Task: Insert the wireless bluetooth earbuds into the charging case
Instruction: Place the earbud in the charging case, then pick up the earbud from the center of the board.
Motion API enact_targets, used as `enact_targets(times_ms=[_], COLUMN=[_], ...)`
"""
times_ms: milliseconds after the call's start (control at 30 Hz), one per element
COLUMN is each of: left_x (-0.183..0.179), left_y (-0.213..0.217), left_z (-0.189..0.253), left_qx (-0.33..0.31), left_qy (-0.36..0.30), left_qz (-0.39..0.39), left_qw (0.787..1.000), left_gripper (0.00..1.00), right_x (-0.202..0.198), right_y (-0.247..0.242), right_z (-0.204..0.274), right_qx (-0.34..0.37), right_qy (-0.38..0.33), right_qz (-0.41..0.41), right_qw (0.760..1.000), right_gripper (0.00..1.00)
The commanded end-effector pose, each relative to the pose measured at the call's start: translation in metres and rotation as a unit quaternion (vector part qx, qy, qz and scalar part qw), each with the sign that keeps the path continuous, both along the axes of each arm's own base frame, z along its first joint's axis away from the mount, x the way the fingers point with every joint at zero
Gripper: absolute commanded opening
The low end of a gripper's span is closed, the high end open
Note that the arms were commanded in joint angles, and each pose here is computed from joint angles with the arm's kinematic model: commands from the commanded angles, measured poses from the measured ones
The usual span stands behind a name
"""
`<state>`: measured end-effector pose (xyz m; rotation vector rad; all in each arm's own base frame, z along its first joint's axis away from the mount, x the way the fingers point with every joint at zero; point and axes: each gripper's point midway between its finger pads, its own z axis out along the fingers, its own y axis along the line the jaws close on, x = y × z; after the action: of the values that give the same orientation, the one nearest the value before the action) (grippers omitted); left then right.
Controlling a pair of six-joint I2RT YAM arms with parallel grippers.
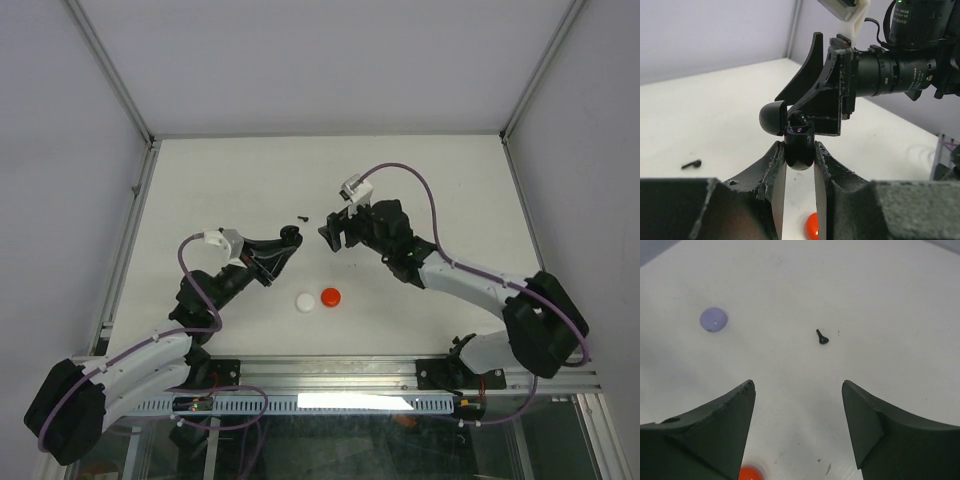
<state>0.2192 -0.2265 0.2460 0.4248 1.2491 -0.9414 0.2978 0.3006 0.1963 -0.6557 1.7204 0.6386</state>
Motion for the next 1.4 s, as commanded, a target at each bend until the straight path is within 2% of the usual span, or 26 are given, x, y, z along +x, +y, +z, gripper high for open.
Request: enact_targets(times_ms=[0, 300, 767, 1033, 1367], left_x=[0.024, 0.045, 0.051, 0.050, 0.047], left_y=[0.012, 0.038, 0.055, 0.054, 0.052], left_z=[-0.009, -0.041, -0.052, -0.051, -0.046], left_qx=[0.007, 0.013, 0.018, 0.018, 0.013], left_qy=[0.045, 0.123, 0.148, 0.149, 0.144], left_qz=[0.062, 0.125, 0.157, 0.154, 0.142], left_qw=[0.997, 0.985, 0.976, 0.977, 0.979], left_gripper=[0.00, 0.00, 0.00, 0.00, 0.00], right_x=[0.032, 0.087, 0.131, 0.131, 0.118], right_y=[0.013, 0.037, 0.085, 0.088, 0.065], right_z=[-0.014, -0.077, -0.134, -0.159, -0.172], right_qx=[-0.001, -0.058, -0.100, -0.126, -0.189], right_qy=[0.016, 0.052, 0.089, 0.118, 0.138], right_qz=[-0.005, 0.005, 0.069, 0.084, 0.078], right_qw=[1.000, 0.997, 0.989, 0.981, 0.969], right_gripper=[0.72, 0.62, 0.50, 0.41, 0.20])
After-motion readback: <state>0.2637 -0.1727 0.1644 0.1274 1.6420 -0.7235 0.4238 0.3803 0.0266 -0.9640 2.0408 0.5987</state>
